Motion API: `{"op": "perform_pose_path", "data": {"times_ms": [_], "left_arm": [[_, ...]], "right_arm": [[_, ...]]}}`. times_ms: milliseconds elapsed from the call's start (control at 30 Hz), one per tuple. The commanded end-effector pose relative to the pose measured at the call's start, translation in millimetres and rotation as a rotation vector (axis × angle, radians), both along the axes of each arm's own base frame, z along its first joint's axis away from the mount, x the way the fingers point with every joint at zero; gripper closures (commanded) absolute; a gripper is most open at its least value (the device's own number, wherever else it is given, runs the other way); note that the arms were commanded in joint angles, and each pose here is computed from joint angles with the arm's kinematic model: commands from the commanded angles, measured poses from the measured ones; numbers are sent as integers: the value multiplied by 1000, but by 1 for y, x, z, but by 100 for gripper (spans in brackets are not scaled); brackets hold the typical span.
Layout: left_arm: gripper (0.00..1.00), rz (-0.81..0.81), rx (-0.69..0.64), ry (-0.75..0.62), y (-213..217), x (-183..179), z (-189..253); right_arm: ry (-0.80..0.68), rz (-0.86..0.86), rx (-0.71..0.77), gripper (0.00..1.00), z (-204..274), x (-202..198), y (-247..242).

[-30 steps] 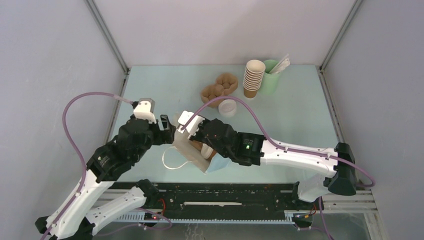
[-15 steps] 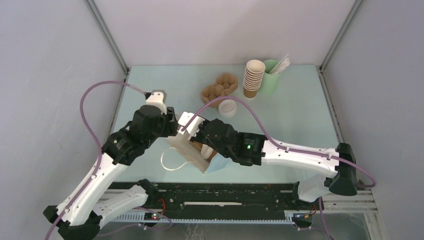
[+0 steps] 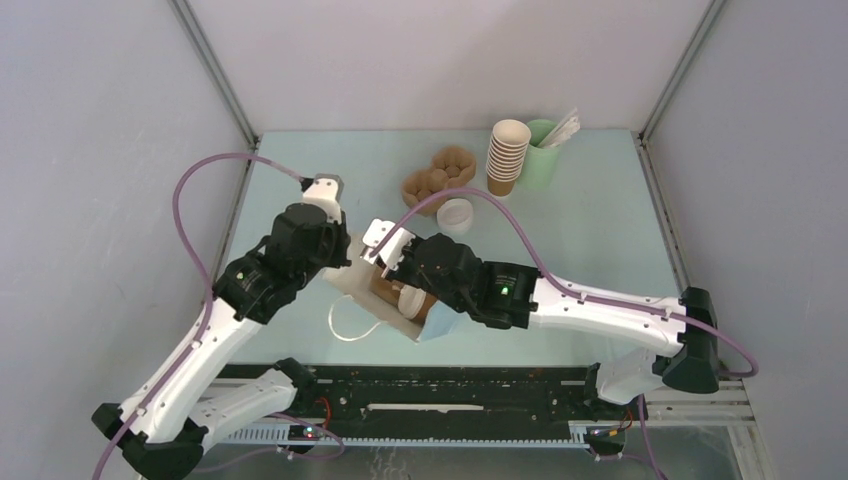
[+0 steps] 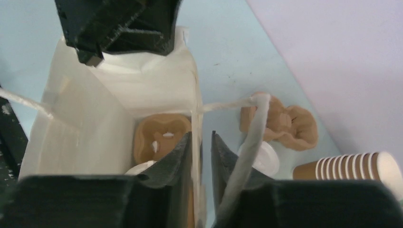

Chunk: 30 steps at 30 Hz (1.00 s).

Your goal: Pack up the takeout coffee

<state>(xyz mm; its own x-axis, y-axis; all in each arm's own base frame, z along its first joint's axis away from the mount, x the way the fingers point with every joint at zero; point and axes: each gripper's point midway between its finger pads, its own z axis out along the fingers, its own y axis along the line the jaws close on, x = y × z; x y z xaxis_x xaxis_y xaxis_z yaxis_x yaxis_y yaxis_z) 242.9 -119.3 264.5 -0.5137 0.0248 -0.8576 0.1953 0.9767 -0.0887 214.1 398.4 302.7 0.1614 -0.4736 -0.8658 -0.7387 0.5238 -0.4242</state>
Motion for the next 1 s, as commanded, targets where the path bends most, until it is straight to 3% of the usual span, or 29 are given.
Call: {"op": "perform_pose_path", "data": {"times_ms": [0,67,133,367,500,733,800,867,967], "left_arm": [[100,14,-33,-120,9,1,31],[100,19,-59,-150,10,-1,39],[100,30,-82,-180,13,-3,45],[100,69,-98,-228,20,-2,53],[100,82,-94,-227,22,-1,50],[100,80,-101,-212,20,-1,45],[100,79,-103,-210,19,-1,44],[100,81,-108,-212,20,-1,45],[100,75,-126,-225,20,-4,51]], "right_arm": [[44,-34,101,60,30,-8,-24],[108,-47,93,40,28,-16,-38],[176,-62,83,28,25,-25,-49],[414,-92,71,1,23,-60,-83],[510,-23,94,0,36,-90,-81],[597,301,241,1,85,-152,-34],[617,363,255,7,93,-160,-19],[631,428,268,23,102,-169,-4],[607,401,317,36,110,-158,18]]}}
